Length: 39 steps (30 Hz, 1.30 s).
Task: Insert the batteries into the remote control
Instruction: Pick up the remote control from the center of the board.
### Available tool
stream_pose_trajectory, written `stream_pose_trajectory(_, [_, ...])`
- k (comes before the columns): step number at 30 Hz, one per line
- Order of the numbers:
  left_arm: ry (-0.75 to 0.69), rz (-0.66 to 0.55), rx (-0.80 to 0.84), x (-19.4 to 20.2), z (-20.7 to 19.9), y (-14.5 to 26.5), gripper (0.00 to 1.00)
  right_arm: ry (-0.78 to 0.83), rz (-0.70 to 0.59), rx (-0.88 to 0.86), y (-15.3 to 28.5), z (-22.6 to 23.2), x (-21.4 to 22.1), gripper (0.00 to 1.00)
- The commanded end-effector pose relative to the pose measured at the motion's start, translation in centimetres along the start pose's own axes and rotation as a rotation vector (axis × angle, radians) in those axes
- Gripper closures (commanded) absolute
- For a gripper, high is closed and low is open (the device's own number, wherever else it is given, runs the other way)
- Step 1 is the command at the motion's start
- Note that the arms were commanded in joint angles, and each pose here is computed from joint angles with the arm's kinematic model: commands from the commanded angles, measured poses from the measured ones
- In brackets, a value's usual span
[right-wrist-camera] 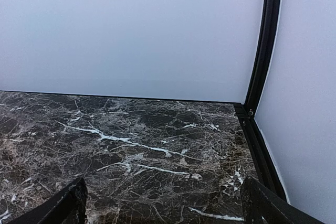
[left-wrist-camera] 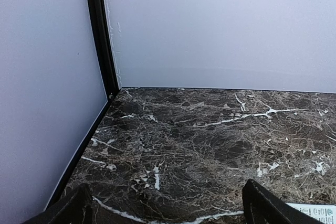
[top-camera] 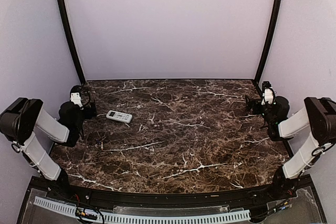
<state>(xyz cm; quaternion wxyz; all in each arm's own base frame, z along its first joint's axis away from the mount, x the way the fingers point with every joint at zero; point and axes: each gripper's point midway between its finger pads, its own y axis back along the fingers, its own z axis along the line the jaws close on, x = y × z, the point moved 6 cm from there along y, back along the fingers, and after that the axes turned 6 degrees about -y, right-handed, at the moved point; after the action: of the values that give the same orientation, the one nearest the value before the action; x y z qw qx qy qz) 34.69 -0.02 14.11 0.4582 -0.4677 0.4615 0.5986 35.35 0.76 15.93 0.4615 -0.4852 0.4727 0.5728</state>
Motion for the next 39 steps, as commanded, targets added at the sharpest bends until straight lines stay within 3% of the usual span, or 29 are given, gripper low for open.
stream_pose_trajectory(1, [0.000,-0.021,0.005,-0.9,0.2,-0.1,0.01,0.007,-0.025,0.002,0.0,-0.2,-0.7,0.01])
stream_pose_trajectory(8, [0.002,-0.008,0.021,-0.8,0.1,-0.2,0.01,-0.008,0.036,-0.023,-0.5,0.4,-5.6,0.01])
stream_pose_trajectory(12, [-0.002,-0.029,0.072,-1.7,0.1,-0.2,0.01,-0.142,0.097,-0.243,-0.2,3.3,-9.1,0.01])
stream_pose_trajectory(13, [-0.018,0.029,0.091,-1.7,-0.1,-0.5,0.01,-0.181,0.121,-0.295,-0.3,4.2,-9.7,0.02])
stream_pose_trajectory(14, [-0.009,-0.013,0.070,-4.8,0.2,-1.0,0.01,-0.209,0.142,-0.320,-0.7,5.2,-10.2,0.04])
stream_pose_trajectory(15, [-0.014,0.069,0.064,-4.9,0.3,-0.9,0.01,-0.218,0.171,-0.358,-1.0,7.2,-10.4,0.06])
stream_pose_trajectory(22, [0.053,-0.074,0.204,-15.0,-0.3,0.9,0.05,-0.074,0.331,-0.560,-4.9,22.0,-10.8,0.04])
stream_pose_trajectory(27, [0.083,-0.100,0.283,-15.8,-0.9,2.4,0.05,0.046,0.501,-0.657,-7.9,31.8,-7.5,0.01])
stream_pose_trajectory(30, [-0.148,-0.021,0.444,-13.6,-3.4,1.0,0.07,0.110,0.579,-0.697,-8.9,36.4,-5.5,0.01])
stream_pose_trajectory(33, [-0.401,0.110,0.797,-10.6,-7.8,0.3,0.07,0.078,0.642,-0.775,-8.6,38.5,-4.3,0.01])
stream_pose_trajectory(34, [-0.544,0.157,0.904,-9.4,-8.9,0.5,0.04,0.058,0.645,-0.794,-8.4,38.7,-4.1,0.01])
stream_pose_trajectory(35, [-0.604,0.132,0.958,-10.2,-9.5,0.5,0.02,0.047,0.645,-0.805,-8.2,38.6,-3.9,0.01])
stream_pose_trajectory(36, [-0.700,0.165,1.036,-8.6,-10.1,0.8,0.01,0.044,0.644,-0.810,-7.9,38.5,-3.8,0.01])
stream_pose_trajectory(39, [-0.823,0.154,1.138,-8.7,-10.8,-0.2,0.01,0.068,0.673,-0.811,-7.2,37.9,-2.7,0.01])
